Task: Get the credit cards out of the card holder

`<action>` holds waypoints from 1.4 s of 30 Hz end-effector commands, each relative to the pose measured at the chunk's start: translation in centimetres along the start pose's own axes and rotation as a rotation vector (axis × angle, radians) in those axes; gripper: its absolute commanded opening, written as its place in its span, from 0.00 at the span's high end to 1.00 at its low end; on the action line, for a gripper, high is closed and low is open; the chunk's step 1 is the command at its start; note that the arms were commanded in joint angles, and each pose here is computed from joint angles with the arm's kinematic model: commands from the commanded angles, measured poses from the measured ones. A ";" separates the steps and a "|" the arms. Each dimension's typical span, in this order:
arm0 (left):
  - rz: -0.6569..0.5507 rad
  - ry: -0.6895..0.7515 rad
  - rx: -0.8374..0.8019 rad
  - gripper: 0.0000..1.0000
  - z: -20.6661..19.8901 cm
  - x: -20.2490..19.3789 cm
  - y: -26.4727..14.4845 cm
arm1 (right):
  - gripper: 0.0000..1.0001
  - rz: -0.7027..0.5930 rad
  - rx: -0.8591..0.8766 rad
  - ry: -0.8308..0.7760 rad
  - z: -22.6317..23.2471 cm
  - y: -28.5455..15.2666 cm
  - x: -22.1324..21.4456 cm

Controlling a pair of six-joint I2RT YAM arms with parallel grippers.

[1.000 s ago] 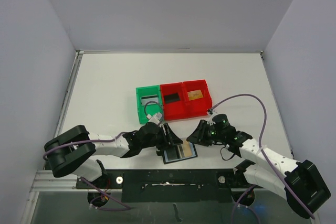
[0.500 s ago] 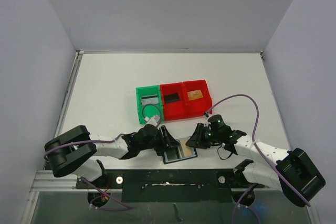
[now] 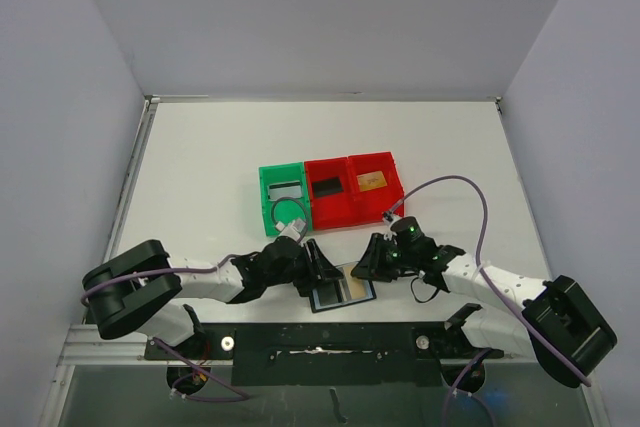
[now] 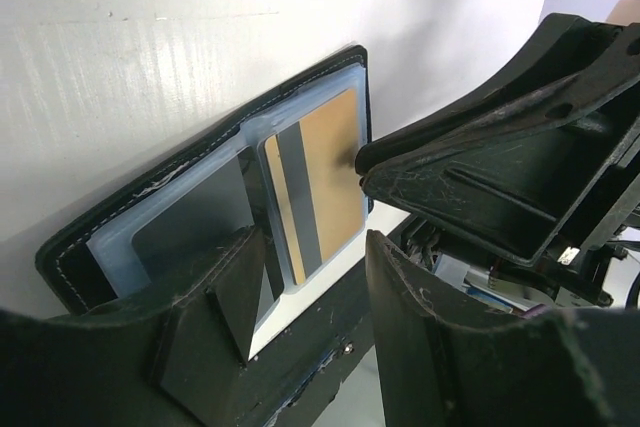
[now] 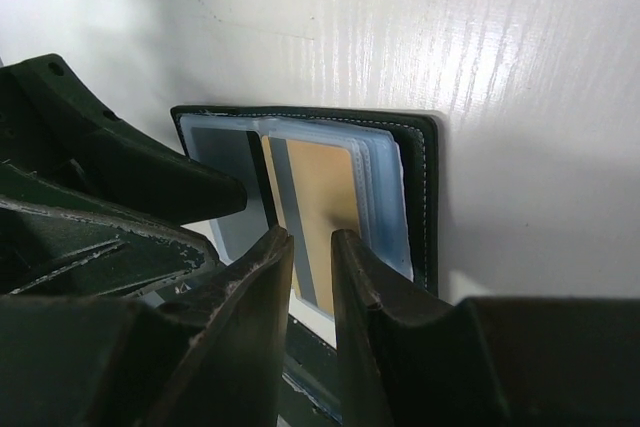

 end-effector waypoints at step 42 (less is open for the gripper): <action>0.063 -0.021 0.056 0.82 2.1 -2.1 2.8 | 0.77 -0.077 -0.169 -0.084 0.2 -0.6 -0.3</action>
Point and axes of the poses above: each gripper's point midway between its finger pads, its own y axis out along the fingers, its own z axis along the line the jaws close on, x = y × z, the point moved 10 cm from there along -y, back along the fingers, and after that the axes turned 11 degrees about y, right-handed, at the moved point
